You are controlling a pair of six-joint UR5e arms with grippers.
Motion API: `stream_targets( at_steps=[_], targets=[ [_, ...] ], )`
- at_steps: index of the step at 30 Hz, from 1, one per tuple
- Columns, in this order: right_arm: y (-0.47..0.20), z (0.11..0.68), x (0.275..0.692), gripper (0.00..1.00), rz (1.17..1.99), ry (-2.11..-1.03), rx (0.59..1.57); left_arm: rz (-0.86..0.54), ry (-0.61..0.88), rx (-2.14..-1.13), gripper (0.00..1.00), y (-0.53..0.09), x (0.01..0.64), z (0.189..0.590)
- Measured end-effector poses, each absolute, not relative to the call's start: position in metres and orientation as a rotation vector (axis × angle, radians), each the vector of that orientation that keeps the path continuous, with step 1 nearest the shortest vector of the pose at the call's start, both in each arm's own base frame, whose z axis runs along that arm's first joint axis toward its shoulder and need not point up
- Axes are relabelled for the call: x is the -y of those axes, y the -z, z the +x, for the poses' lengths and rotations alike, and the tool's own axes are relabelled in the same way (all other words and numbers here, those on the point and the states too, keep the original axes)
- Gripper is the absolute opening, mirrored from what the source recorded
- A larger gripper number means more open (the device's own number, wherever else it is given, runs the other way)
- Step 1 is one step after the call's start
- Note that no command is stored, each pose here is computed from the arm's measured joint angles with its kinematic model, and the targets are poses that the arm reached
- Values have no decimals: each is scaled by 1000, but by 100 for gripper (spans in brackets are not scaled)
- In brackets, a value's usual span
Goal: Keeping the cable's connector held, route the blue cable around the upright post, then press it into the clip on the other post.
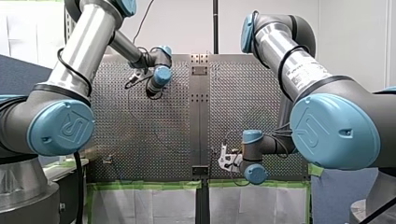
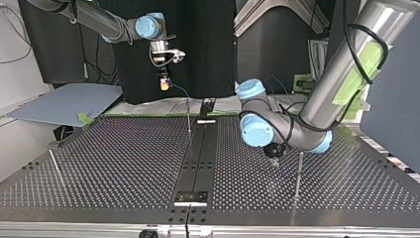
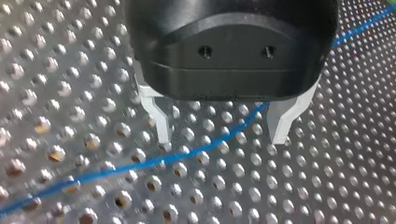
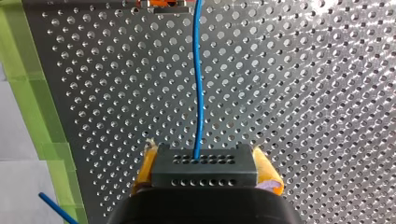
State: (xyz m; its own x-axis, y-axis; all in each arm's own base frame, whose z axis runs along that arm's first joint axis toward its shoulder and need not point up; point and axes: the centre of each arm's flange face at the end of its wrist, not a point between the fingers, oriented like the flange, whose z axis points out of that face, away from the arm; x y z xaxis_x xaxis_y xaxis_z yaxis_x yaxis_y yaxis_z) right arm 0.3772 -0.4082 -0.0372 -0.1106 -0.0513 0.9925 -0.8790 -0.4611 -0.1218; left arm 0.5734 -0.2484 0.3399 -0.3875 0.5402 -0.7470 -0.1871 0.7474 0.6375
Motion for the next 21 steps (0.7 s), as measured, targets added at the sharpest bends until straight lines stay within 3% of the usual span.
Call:
stream_targets(
  at_steps=[21],
  targets=[
    [37, 376, 409, 0, 1514, -1642, 1050, 362, -830, -1901, 100, -286, 244, 587]
  ],
)
